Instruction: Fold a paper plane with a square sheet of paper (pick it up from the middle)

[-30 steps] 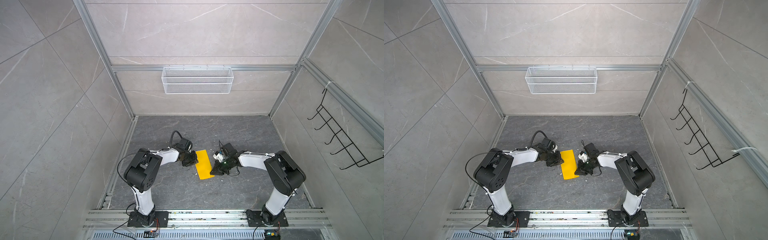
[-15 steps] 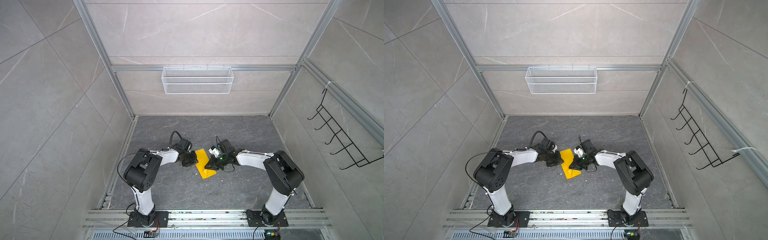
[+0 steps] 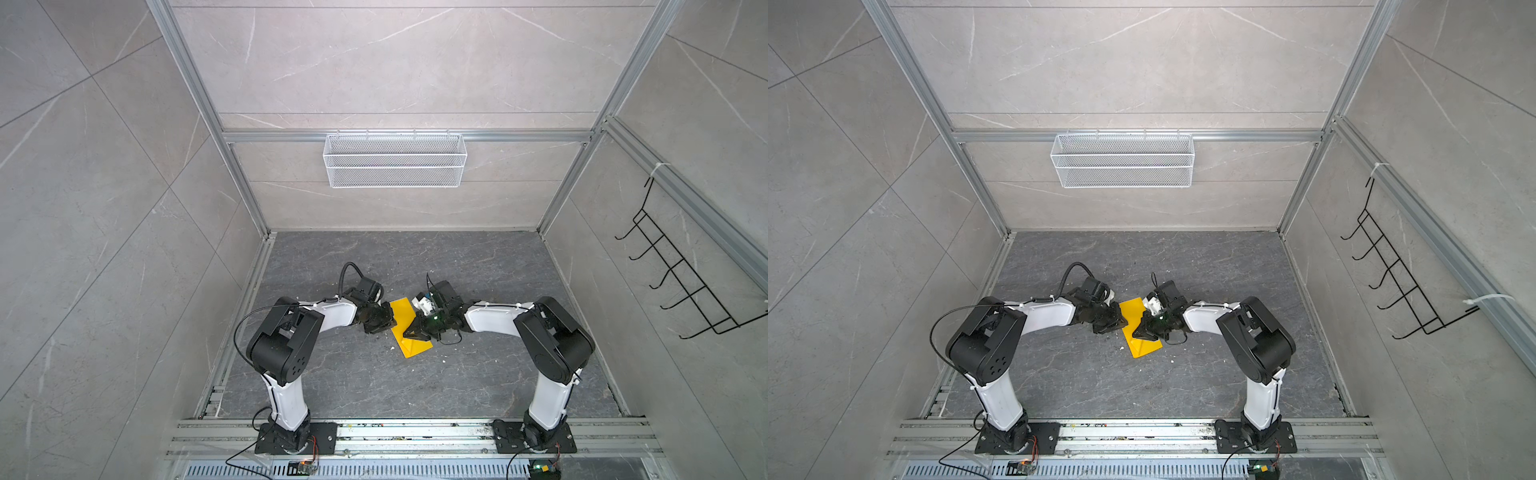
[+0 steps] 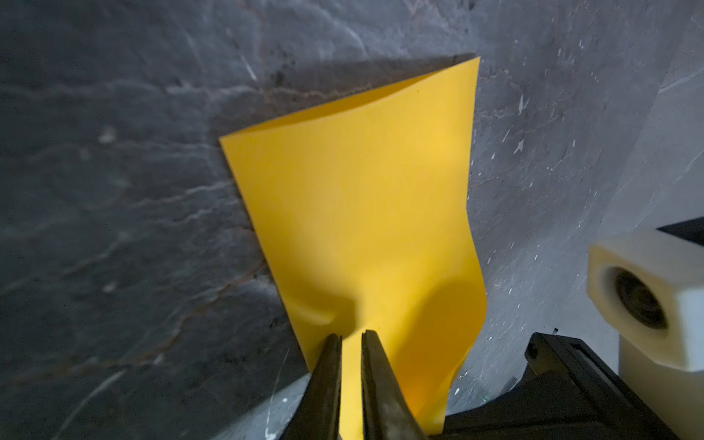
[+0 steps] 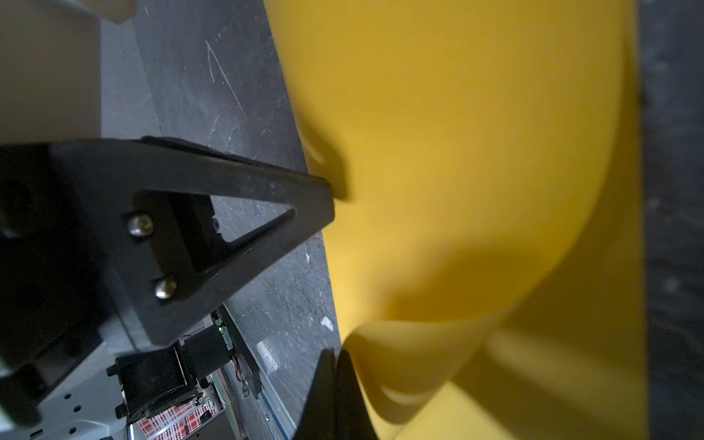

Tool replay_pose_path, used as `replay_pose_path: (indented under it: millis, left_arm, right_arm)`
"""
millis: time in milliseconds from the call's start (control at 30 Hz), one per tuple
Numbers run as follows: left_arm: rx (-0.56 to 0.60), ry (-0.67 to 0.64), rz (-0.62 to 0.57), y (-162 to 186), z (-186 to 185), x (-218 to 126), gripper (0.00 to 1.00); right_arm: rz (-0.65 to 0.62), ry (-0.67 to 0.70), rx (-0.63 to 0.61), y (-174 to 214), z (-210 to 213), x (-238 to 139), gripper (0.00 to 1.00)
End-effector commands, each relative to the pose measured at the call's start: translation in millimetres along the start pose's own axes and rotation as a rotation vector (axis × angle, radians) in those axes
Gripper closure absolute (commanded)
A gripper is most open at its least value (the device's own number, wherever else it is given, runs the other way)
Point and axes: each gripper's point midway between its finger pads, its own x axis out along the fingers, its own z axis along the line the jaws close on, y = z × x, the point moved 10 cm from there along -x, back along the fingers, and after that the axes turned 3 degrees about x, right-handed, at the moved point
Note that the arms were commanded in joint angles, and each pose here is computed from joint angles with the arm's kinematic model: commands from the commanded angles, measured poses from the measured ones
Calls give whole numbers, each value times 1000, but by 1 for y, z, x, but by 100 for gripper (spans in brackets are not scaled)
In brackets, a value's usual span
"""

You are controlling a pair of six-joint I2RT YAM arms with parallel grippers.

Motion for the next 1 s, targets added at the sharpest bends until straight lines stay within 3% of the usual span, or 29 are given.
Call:
replay_pose_path:
  millis: [0,367,967]
  left_arm:
    - [-32,-54,30,10,8,-2,83]
    - [6,35,-3,6,-13,-23,82]
    - [-48,-46,49,16,10,-6,85]
  right_arm:
    - [-24,-5,-12,-6,5,5,96]
    - [-5,-1,-15,-4,-1,12,95]
    - [-37,-4,-16,-4,-6,15,95]
